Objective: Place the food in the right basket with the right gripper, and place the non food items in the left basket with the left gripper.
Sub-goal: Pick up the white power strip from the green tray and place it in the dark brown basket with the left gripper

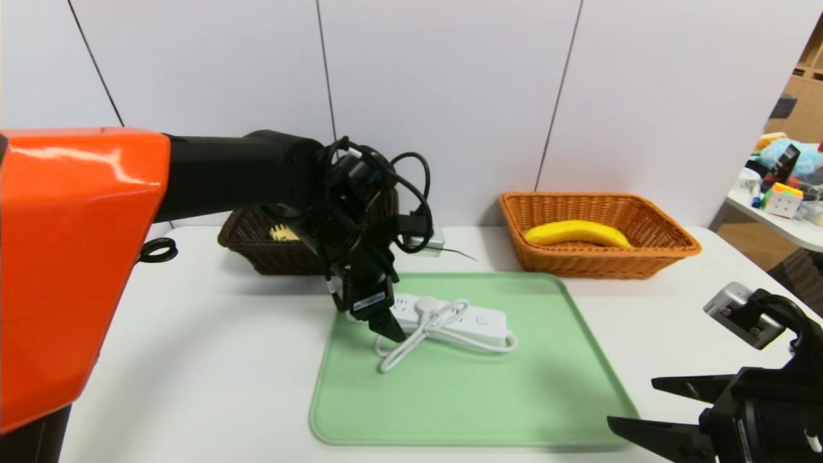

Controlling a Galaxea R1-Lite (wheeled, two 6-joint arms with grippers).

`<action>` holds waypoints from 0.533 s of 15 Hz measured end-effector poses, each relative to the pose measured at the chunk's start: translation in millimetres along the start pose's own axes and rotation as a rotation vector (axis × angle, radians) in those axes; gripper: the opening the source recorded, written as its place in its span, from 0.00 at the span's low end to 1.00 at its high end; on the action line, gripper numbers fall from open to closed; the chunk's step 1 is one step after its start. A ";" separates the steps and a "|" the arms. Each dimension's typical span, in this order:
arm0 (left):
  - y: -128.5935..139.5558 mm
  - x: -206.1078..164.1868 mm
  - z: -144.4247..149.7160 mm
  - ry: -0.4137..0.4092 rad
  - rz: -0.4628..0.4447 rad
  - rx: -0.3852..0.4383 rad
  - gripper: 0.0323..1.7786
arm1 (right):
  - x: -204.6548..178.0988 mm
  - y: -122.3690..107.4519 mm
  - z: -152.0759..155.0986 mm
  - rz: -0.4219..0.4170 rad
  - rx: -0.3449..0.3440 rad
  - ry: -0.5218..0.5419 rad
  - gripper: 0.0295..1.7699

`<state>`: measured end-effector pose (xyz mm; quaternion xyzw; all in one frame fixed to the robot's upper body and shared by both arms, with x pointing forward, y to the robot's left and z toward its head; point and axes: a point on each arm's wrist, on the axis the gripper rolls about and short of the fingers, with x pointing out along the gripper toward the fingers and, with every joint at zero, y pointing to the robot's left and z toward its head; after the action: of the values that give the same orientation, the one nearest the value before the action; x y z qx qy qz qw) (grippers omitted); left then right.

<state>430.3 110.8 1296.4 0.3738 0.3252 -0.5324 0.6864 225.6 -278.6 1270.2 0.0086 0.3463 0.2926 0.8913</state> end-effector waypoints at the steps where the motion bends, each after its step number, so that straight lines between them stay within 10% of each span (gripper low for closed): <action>1: 1.2 2.6 0.0 -0.003 0.002 0.001 0.95 | 0.0 0.0 -0.2 0.000 0.000 0.000 0.96; 8: 7.8 23.6 -2.2 -0.007 0.000 0.015 0.95 | 0.0 -0.3 -1.2 -0.003 0.002 0.003 0.96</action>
<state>443.0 102.4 1276.6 0.3772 0.3189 -0.5358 0.6848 225.1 -279.1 1269.2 0.0085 0.3479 0.2910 0.8912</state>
